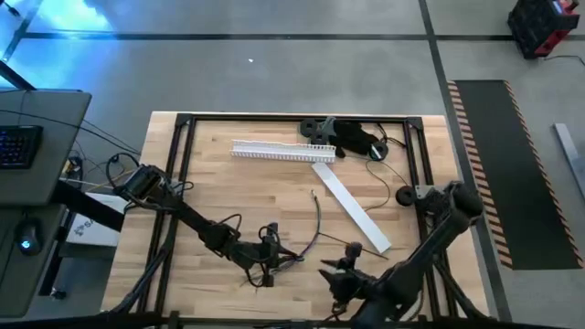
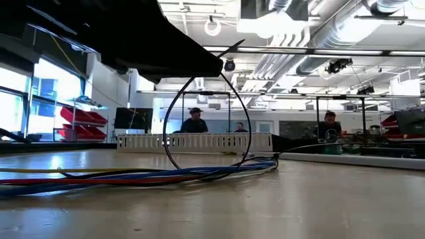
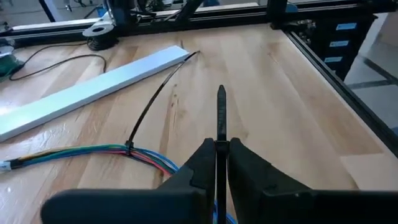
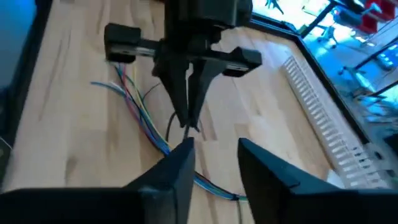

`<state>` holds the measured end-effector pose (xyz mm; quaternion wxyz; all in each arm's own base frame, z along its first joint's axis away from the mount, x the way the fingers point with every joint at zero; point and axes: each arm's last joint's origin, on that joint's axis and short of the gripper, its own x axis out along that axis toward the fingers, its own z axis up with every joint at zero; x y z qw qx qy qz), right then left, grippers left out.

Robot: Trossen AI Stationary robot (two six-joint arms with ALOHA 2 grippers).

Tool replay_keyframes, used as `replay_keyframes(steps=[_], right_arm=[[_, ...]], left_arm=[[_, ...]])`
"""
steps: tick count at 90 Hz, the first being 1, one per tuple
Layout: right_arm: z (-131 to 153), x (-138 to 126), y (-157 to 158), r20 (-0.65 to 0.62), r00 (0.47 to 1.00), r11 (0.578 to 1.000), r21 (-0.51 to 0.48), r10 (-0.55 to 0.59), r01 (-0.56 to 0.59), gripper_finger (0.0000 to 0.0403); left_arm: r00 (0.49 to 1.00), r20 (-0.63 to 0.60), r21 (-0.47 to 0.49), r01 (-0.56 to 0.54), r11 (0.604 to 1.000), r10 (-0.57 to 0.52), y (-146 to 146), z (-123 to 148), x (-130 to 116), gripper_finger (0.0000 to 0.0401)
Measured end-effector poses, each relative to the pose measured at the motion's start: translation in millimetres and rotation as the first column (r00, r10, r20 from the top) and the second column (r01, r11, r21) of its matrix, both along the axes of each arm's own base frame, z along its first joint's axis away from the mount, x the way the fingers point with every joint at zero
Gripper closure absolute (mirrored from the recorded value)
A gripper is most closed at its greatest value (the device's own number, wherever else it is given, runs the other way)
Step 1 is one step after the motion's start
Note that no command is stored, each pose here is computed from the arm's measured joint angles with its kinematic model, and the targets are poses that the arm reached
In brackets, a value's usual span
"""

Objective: Ziptie cables
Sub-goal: Wrap the wire cables with the black zip tie

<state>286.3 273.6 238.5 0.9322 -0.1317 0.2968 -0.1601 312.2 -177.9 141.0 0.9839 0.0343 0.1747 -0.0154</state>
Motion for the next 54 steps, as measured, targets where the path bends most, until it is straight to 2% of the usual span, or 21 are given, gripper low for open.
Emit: replay_keyframes(steps=[12,23,33,54], right_arm=[[-42.3,9.9,-10.6,0.056,0.998,0.998,0.065,0.012,-0.016,0.0256],[-67.3,18.1,-25.2,0.172,0.985,0.987,0.159,0.002,-0.030,0.0252],[-76.4,23.6,-36.0,0.240,0.971,0.975,0.212,0.015,-0.068,0.0251],[-85.0,32.0,-52.7,0.261,0.962,0.947,0.280,0.084,-0.159,0.0261]], left_arm=[[1.000,0.000,0.010,0.005,1.000,-0.005,-0.1,0.0,0.0,0.0385],[1.000,-0.004,0.009,0.013,1.000,-0.013,-0.9,-0.3,-0.5,0.0385],[1.000,-0.007,0.004,0.025,1.000,-0.025,-1.2,-0.4,-0.6,0.0385],[1.000,-0.011,0.004,0.024,1.000,-0.024,-1.2,-0.9,-0.7,0.0385]])
